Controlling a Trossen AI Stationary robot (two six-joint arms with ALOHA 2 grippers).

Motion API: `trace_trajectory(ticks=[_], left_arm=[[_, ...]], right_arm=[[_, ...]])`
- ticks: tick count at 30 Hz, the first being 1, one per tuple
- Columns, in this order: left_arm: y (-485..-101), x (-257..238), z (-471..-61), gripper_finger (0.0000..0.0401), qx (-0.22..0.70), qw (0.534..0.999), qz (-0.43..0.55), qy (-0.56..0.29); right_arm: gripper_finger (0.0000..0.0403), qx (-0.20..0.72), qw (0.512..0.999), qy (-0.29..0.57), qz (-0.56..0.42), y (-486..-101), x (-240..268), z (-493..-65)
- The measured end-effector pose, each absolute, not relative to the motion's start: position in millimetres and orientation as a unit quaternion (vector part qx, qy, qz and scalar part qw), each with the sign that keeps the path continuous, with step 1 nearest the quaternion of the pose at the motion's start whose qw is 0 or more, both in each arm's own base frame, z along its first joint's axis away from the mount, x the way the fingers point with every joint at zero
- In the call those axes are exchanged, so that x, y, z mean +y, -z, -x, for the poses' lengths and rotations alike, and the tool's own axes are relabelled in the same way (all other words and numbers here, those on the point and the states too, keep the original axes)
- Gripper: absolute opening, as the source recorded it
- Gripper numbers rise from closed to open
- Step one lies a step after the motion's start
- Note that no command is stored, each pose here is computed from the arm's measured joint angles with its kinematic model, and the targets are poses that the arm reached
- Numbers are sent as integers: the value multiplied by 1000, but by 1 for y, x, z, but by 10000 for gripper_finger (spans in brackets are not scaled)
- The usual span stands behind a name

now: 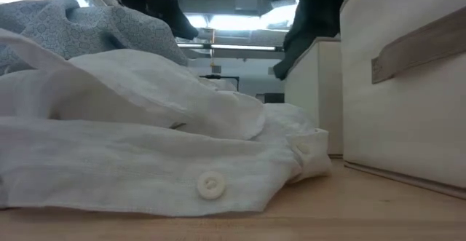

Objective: Sort clothes
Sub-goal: Put the dark green shirt into the top bin

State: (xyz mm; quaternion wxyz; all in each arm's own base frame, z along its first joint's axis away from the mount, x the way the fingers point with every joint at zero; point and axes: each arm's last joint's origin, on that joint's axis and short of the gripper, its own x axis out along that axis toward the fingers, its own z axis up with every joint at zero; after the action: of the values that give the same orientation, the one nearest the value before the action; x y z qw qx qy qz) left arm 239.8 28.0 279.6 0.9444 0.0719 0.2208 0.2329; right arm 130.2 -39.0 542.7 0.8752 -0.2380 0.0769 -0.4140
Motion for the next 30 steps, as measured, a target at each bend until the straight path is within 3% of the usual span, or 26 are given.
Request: trace_trajectory(ticks=[10,19,30], left_arm=[[-282,28,-241,178,213,946,-88,-230],[-284,28,-242,178,202,948,-85,-231],[-283,28,-242,178,201,949,-76,-233]], right_arm=[[35,141,901,388,133,-523,-34,-100],[35,238,876,408,100,-466,-37,-116],[35,283,854,424,100,-385,-42,-138]])
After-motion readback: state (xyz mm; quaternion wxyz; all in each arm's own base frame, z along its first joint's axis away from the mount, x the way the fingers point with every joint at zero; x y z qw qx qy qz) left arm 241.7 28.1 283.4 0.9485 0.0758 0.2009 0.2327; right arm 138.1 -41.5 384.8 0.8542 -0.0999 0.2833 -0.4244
